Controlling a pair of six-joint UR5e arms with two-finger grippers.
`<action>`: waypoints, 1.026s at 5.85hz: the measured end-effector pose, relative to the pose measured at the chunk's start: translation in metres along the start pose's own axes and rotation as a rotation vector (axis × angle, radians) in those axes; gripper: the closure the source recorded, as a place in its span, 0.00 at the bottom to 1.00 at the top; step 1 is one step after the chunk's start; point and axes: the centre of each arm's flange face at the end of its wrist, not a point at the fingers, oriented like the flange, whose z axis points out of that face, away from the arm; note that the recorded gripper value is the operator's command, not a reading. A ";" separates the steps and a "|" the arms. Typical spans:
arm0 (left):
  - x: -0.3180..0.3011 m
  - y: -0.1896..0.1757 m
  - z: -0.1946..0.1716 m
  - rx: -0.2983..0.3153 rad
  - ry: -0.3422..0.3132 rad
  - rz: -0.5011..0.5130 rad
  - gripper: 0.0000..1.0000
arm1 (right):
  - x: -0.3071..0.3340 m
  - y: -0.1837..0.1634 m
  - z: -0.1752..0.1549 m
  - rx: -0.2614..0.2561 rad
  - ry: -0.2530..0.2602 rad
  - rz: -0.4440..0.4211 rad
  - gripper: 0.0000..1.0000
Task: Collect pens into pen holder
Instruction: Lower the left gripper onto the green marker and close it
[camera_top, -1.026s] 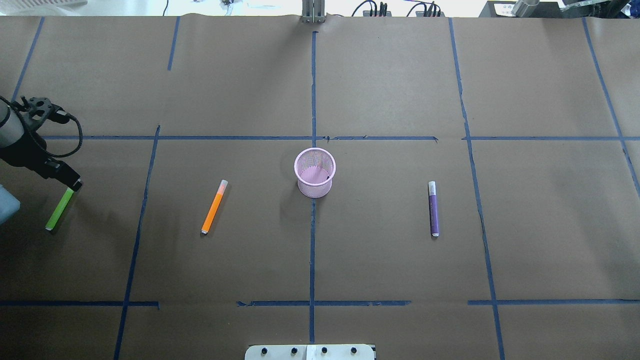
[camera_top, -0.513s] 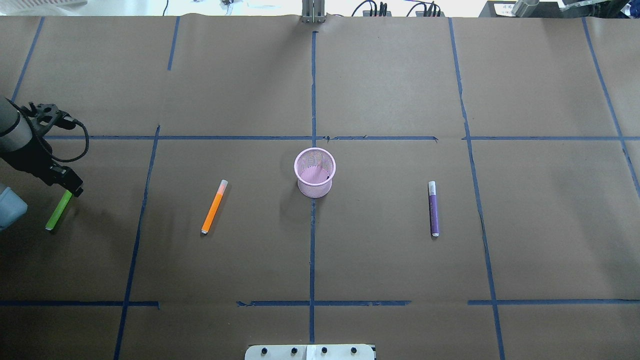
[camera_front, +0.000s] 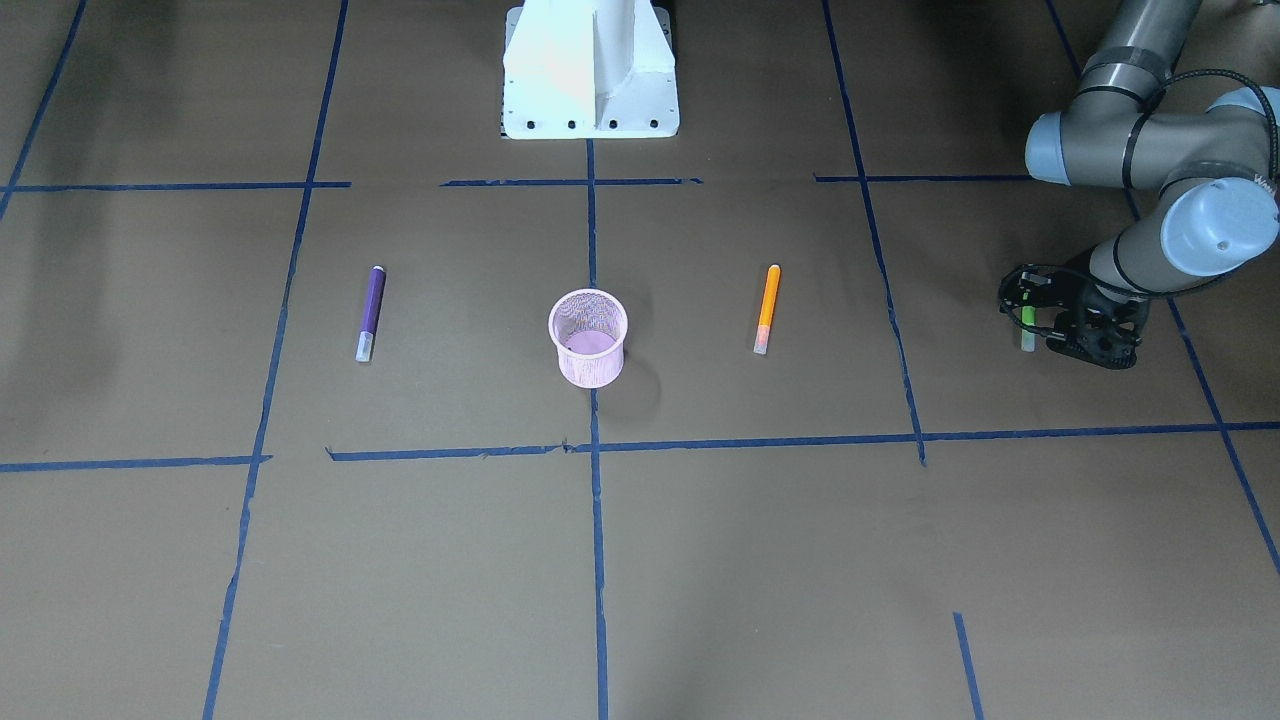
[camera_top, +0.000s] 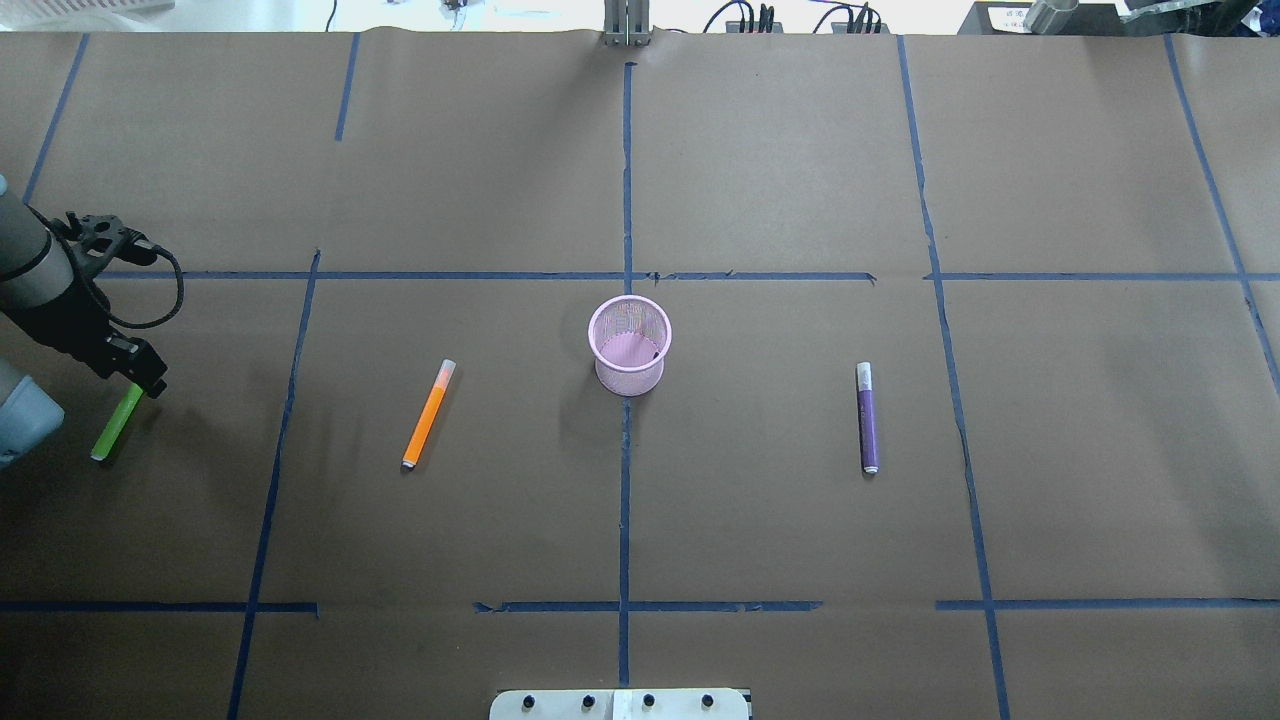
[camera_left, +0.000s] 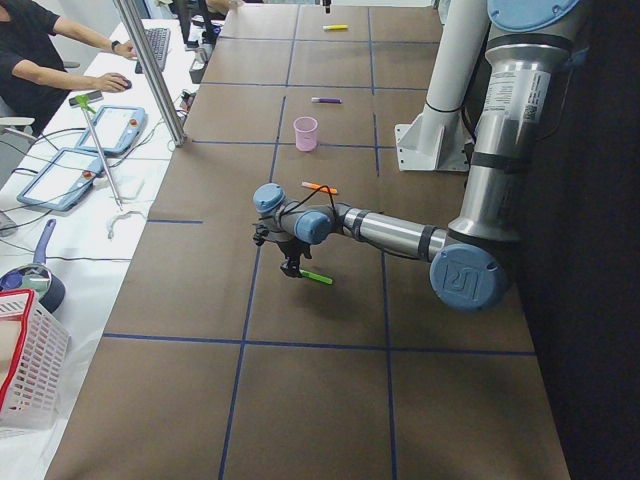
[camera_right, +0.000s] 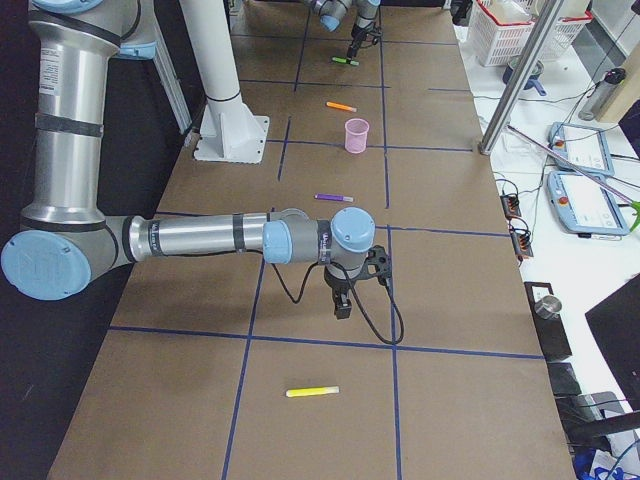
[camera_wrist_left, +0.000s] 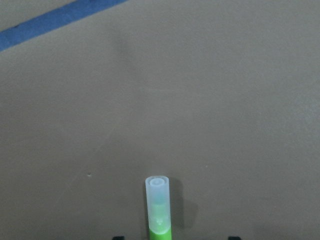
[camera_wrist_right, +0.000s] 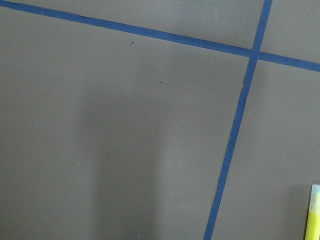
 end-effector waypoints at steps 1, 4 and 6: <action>-0.002 -0.002 0.001 0.004 -0.022 -0.003 0.32 | 0.000 0.000 0.000 0.000 0.000 -0.001 0.00; -0.004 -0.004 0.001 0.009 -0.042 -0.004 0.34 | 0.000 0.000 0.001 -0.002 0.000 -0.002 0.00; -0.004 -0.011 0.004 0.005 -0.043 -0.006 0.38 | 0.000 0.000 0.001 -0.003 0.001 -0.002 0.00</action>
